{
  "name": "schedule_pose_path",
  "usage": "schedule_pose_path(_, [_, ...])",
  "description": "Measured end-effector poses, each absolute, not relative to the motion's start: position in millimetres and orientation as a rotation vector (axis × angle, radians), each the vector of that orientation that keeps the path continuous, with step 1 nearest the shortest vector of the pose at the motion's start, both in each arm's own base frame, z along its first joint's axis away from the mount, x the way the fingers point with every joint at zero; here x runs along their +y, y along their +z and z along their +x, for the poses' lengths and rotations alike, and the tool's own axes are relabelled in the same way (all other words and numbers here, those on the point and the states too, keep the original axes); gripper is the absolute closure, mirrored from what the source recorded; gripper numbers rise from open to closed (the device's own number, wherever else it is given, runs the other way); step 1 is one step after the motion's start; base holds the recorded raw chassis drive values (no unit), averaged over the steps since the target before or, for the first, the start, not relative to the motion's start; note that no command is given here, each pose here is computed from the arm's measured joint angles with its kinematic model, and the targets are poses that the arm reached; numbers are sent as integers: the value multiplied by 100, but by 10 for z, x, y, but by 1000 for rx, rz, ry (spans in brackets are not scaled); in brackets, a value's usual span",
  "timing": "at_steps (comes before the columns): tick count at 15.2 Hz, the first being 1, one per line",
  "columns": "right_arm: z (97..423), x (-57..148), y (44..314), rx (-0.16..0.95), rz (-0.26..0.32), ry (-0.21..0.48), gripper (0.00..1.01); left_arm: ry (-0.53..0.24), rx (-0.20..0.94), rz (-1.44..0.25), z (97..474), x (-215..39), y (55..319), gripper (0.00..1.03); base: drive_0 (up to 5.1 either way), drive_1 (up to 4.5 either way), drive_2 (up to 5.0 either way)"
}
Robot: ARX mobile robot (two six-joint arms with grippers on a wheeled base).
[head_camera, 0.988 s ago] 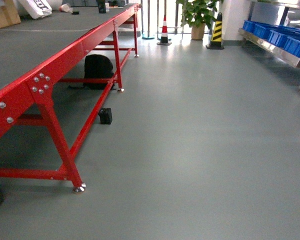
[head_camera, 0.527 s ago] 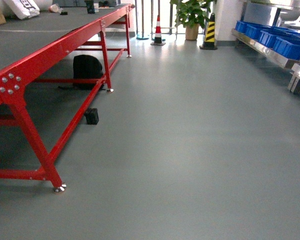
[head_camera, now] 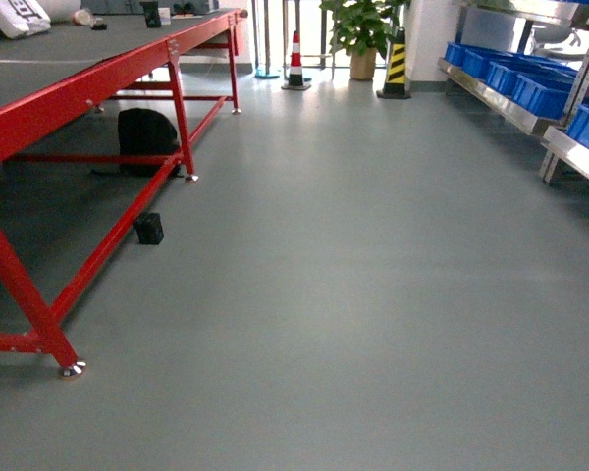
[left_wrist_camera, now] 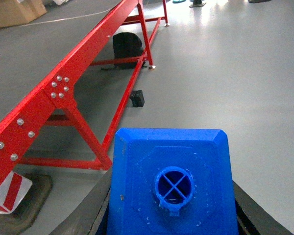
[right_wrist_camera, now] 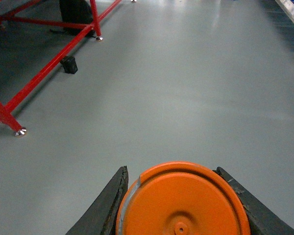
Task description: Sort blue parts and orange caps into right shelf containers
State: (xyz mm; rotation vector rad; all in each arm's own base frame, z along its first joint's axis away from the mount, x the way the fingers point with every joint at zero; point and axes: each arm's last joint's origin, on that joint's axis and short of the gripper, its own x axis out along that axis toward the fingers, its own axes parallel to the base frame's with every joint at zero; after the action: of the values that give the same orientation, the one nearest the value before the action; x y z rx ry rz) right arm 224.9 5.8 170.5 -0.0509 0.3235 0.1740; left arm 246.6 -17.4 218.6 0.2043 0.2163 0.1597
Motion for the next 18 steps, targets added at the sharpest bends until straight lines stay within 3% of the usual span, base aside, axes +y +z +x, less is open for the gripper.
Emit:
schedule_pose_path(3, [2249,27,1701,328,-50,153,58,136,207,203,2466,-209,2194,58,0,0,0])
schedule_pose_path(18, [2245,45,1705,322,-52,169,58,160,205,202,2461,-176,2204,58,13,432,-406])
